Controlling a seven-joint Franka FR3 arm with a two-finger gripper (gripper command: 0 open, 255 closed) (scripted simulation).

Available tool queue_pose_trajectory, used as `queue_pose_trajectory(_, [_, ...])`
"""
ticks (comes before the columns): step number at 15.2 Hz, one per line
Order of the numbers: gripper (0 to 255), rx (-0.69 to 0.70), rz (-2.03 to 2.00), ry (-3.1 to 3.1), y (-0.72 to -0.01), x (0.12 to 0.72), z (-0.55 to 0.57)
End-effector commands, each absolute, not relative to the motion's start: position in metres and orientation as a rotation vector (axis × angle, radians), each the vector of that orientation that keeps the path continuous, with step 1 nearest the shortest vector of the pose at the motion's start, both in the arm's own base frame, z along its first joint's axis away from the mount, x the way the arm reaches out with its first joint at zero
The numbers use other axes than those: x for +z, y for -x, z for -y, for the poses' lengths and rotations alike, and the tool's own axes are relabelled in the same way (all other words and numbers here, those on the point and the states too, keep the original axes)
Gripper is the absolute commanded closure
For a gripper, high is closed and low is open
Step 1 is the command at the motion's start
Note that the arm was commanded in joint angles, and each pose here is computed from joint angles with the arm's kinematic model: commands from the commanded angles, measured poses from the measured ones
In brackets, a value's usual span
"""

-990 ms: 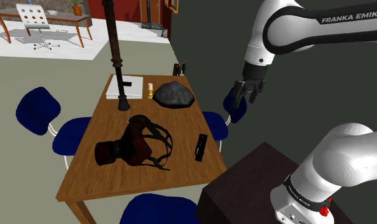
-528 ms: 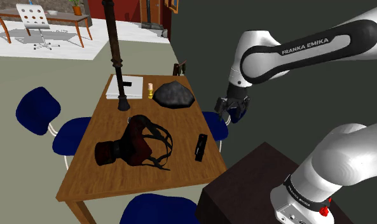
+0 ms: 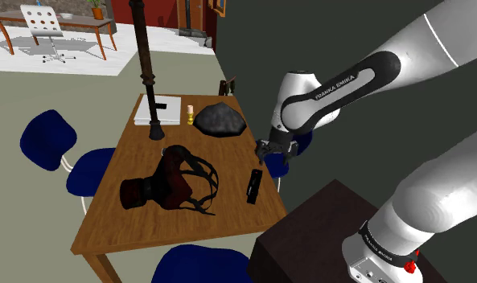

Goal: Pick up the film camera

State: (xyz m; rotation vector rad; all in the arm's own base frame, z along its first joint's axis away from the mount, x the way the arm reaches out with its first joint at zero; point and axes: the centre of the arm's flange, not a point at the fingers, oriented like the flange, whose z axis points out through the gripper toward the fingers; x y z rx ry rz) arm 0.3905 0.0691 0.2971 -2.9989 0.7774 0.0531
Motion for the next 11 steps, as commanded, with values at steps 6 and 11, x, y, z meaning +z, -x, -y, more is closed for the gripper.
queue_pose_trajectory(6, [0, 0.021, -1.065, 2.903, -0.428, 0.212, -0.075])
queue_pose_trajectory(11, [0, 0.011, -1.161, 2.865, -0.441, 0.172, -0.074])
